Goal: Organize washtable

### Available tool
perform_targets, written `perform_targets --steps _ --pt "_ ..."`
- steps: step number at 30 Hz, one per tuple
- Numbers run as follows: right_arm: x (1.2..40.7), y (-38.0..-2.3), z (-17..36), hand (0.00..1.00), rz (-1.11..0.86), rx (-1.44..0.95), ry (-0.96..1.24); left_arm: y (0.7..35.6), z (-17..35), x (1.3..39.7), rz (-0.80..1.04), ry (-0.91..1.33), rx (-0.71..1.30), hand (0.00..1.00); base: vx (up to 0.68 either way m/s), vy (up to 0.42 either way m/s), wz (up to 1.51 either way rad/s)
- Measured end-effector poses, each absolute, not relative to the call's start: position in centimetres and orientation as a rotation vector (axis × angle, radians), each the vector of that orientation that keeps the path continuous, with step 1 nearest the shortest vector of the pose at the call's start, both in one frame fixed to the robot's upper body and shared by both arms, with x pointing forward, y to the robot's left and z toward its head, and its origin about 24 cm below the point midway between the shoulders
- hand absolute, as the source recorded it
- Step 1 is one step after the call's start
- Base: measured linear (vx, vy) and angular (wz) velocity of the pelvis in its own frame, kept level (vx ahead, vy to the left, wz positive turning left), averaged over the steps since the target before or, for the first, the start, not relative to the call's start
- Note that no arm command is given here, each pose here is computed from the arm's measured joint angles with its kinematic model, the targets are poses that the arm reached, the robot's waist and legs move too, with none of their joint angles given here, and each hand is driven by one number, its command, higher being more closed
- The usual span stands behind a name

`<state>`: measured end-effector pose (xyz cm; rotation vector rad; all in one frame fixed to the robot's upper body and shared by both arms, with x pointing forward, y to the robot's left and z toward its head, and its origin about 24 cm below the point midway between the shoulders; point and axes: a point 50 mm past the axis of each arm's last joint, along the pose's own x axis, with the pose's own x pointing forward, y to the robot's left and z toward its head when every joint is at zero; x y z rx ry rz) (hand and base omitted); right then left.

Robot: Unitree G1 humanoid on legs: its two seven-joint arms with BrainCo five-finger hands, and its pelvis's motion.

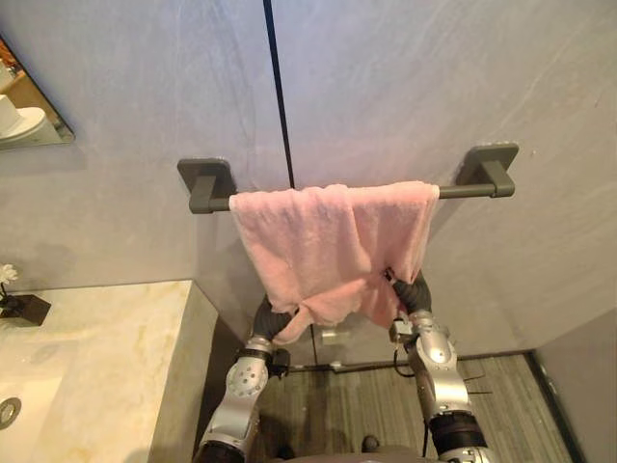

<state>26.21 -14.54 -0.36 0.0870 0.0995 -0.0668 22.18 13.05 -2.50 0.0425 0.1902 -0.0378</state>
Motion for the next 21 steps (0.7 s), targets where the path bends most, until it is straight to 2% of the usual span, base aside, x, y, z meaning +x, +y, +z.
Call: perform_targets --steps 10,21 --pt "25.8 -14.9 -1.5 0.0 -0.078 0.056 0.151 14.9 -3.9 21.1 0.056 0.26 0.006 0.0 -0.01 -0.003 0.0" --pt "23.0 -17.8 -2.7 0.0 -0.264 0.025 0.206 15.9 -4.8 20.0 0.125 0.312 -0.014 0.0 0.01 -0.003 -0.01"
